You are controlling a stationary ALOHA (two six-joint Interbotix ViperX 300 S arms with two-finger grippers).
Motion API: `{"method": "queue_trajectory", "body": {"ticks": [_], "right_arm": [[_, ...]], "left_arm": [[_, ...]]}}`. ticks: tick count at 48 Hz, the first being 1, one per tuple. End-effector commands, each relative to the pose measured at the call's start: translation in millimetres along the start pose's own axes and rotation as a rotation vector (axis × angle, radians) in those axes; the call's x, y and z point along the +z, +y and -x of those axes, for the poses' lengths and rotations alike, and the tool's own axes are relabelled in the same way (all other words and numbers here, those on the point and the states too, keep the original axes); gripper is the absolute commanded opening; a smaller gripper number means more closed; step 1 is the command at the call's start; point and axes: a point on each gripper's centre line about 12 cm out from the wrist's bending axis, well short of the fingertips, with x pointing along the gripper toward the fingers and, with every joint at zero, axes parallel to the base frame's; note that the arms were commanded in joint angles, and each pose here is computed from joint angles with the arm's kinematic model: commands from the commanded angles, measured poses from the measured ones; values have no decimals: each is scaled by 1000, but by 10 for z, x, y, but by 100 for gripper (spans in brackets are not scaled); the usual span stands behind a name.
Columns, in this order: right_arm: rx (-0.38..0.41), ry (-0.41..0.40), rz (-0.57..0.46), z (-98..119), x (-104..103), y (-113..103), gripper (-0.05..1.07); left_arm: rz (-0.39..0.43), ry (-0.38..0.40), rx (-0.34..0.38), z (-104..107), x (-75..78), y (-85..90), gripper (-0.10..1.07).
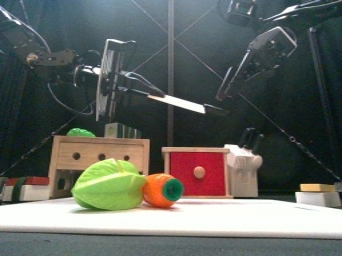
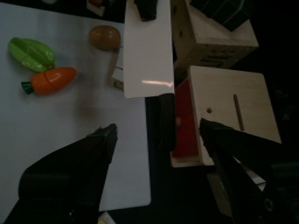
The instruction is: Reorient right arm
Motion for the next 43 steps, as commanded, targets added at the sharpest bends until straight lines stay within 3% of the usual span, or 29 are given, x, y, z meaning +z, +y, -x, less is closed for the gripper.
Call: {"method": "queue_trajectory", "body": {"ticks": [1, 7, 11, 17, 22, 32, 43], "right_arm": [[28, -98, -119, 164, 123, -44, 102], [59, -162, -277, 217, 113, -95, 102], [73, -179, -339, 196, 67, -98, 102], [91, -162, -382, 127, 21, -59, 102], [100, -124, -408, 19, -20, -24, 102], [136, -39, -403, -251, -83, 147, 102], [133, -32, -396, -318, -52, 146, 102]], "left_arm": [[-38, -7, -23, -16, 29, -42, 42], [-236, 38, -82, -2, -28, -89, 42], [-454, 73, -149, 21, -104, -127, 42], [-648, 73, -193, 68, -165, -128, 42], [-723, 43, -193, 112, -177, -99, 42], [-796, -52, -187, 187, -147, -80, 42], [-873, -35, -227, 230, -295, -151, 42]]}}
